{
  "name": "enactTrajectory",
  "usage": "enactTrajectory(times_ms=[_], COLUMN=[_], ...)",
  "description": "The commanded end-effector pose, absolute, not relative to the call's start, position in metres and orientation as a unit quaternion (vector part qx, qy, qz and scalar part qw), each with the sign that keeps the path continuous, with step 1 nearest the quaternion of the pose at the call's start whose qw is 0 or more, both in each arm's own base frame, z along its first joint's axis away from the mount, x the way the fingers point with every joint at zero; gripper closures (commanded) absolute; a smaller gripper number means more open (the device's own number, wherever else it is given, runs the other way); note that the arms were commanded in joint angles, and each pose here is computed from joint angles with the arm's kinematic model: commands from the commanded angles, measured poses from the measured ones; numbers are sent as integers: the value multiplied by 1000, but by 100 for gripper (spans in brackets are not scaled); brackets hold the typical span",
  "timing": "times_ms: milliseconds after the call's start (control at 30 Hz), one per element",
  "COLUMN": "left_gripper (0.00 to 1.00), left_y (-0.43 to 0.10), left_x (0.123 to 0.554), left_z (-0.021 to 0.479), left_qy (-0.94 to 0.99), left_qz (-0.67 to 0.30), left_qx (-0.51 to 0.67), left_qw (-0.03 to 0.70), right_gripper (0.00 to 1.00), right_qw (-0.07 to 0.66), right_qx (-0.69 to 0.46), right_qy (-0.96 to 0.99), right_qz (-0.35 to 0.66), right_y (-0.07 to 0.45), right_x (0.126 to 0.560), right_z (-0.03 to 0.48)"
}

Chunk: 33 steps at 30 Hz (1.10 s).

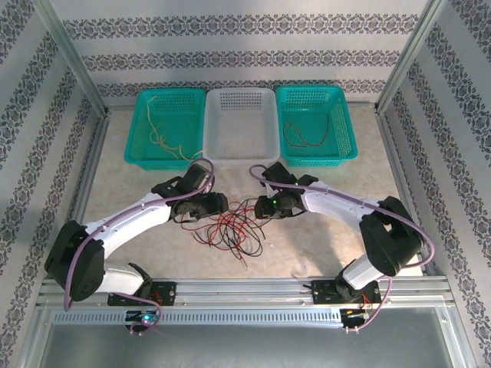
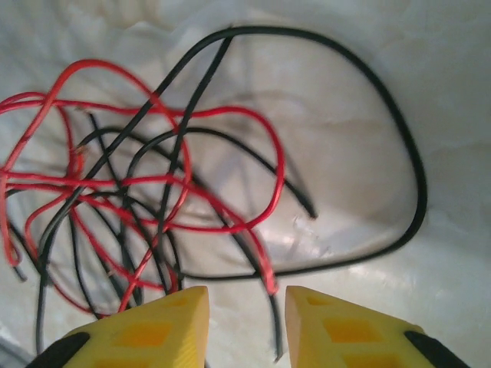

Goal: Untangle the cables

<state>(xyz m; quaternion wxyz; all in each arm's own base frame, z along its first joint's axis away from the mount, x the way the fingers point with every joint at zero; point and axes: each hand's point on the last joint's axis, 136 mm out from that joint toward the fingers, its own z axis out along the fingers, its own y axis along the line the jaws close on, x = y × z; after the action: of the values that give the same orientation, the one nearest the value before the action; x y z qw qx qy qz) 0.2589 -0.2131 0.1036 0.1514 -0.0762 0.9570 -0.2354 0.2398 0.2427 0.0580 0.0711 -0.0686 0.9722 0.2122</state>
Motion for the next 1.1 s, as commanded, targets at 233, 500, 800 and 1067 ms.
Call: enactTrajectory(times_ms=[233,500,800,1067], left_gripper=[48,48,39,36], left_y=[-231,-270,-332,-354], left_x=[270,284,284,259], left_z=[151,198,281,324], left_qy=[945,914,833,770], left_qz=[-255,-311,-416,-461], left_qx=[-40,36,157,272], left_qw=[201,258,329,347], right_gripper=[100,100,100,100], right_qw=[76,174,294,320], right_qx=[-108,-177,-178,-199], right_qy=[973,946,909,891], right_qz=[189,206,234,254], right_y=[232,220,206,209], right_x=[238,217,214,210], right_z=[62,148,250,289])
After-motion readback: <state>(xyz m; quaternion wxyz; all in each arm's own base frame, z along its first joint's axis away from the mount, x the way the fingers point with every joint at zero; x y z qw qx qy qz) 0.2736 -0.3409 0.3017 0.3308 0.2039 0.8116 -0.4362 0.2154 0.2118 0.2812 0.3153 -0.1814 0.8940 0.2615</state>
